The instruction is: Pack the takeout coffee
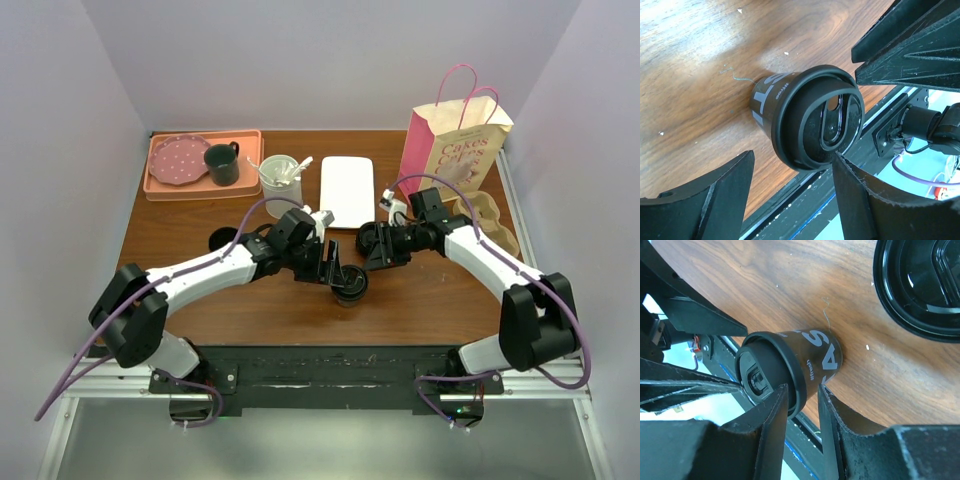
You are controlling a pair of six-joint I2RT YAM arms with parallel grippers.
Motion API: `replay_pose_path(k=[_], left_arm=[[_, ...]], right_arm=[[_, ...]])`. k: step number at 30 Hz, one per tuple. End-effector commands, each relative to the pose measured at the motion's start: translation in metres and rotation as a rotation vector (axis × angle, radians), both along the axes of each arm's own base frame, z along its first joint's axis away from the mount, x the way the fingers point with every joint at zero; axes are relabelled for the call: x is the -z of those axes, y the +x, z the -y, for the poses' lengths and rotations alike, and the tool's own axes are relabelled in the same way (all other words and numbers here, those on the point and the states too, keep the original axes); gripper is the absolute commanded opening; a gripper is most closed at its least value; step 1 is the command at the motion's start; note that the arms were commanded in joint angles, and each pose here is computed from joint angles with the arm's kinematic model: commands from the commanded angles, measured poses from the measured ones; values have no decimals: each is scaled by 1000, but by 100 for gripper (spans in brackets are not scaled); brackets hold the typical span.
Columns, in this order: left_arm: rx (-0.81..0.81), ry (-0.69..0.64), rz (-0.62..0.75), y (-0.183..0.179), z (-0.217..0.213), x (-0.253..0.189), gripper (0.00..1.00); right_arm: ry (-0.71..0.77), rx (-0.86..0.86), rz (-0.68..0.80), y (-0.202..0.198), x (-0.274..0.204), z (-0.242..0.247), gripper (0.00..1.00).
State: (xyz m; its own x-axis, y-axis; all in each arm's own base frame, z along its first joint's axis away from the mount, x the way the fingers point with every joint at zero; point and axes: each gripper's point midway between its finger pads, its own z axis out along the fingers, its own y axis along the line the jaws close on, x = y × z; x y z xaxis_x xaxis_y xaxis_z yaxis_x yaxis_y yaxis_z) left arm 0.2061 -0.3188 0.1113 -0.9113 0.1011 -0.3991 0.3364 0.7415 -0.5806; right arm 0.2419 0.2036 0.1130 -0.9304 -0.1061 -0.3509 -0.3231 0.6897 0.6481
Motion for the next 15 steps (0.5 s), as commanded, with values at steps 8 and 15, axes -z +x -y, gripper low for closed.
replay_pose_path(k=[8, 15], left_arm=[[11, 0, -38, -3, 6, 19, 66], [-15, 57, -52, -6, -6, 35, 62]], right_arm=[[60, 25, -52, -5, 23, -6, 33], [69, 58, -106, -15, 44, -5, 26]])
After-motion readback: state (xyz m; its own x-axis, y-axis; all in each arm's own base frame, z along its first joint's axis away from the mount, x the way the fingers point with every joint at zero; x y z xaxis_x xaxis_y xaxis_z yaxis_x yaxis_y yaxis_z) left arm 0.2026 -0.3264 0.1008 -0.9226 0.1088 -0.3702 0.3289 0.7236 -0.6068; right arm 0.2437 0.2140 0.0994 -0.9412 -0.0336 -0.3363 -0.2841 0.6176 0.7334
